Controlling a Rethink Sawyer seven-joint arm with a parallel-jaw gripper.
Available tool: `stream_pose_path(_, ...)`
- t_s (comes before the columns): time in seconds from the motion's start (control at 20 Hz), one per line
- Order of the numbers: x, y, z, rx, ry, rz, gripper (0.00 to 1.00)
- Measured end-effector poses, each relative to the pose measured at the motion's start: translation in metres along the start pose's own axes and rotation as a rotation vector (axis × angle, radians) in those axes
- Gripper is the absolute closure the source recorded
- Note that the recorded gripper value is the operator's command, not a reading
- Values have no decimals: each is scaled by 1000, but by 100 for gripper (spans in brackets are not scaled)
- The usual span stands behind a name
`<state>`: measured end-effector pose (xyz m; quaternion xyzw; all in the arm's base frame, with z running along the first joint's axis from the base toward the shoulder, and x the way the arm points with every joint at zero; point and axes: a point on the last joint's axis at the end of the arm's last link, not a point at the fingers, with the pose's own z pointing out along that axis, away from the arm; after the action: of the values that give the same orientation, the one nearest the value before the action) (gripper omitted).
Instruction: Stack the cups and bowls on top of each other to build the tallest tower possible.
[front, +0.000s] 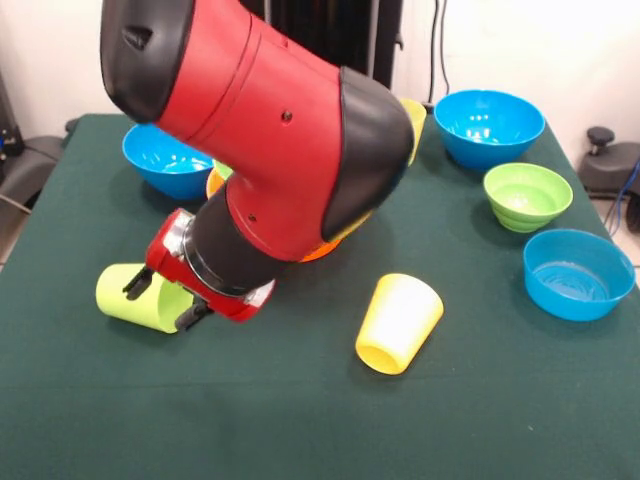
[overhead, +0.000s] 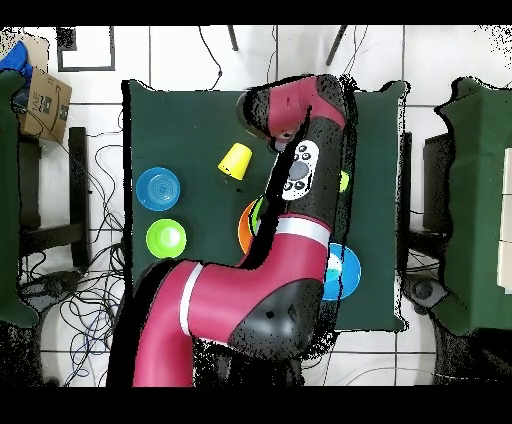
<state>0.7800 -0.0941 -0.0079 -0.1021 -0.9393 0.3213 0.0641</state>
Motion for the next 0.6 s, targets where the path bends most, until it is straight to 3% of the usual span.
stream_pose_path(0.2,3,11,15,11,9,-15,0)
stream_pose_path(0.6,22,31,54,51,70,-53,0)
